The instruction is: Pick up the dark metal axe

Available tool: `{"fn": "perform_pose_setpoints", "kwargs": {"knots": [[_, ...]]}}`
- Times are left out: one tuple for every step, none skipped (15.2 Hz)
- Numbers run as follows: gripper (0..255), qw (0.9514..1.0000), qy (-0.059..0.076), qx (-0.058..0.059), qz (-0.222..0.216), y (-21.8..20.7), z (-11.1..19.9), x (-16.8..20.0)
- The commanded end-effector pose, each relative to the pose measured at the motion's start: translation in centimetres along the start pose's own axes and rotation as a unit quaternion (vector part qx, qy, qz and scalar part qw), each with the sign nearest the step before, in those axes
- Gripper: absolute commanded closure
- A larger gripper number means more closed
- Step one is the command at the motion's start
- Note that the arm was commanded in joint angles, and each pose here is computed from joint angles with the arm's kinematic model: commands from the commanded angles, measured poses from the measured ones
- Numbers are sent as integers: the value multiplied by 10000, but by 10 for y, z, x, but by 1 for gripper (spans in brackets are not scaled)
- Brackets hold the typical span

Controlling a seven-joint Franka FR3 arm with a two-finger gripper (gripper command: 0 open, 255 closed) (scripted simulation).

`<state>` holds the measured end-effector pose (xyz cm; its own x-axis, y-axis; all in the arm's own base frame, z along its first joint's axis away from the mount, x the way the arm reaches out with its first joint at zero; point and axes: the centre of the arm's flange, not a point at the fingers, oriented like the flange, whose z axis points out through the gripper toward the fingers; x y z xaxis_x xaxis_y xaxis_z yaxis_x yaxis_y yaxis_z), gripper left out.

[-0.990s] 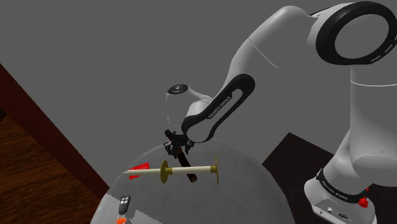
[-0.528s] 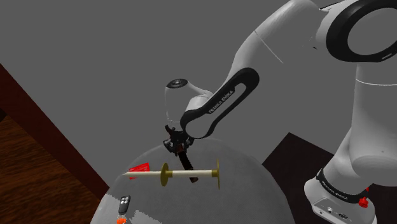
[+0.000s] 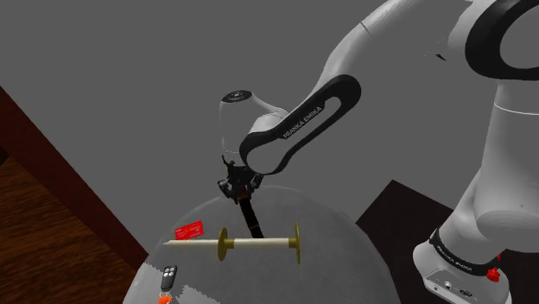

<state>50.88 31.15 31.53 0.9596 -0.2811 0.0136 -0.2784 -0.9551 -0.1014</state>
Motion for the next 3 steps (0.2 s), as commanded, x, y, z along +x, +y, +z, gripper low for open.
{"fn": "perform_pose_setpoints", "kwargs": {"knots": [[255,10000,5,5,2,0,-11,1],[255,10000,5,5,1,0,-12,1],[255,10000,5,5,1,0,-12,1]]}}
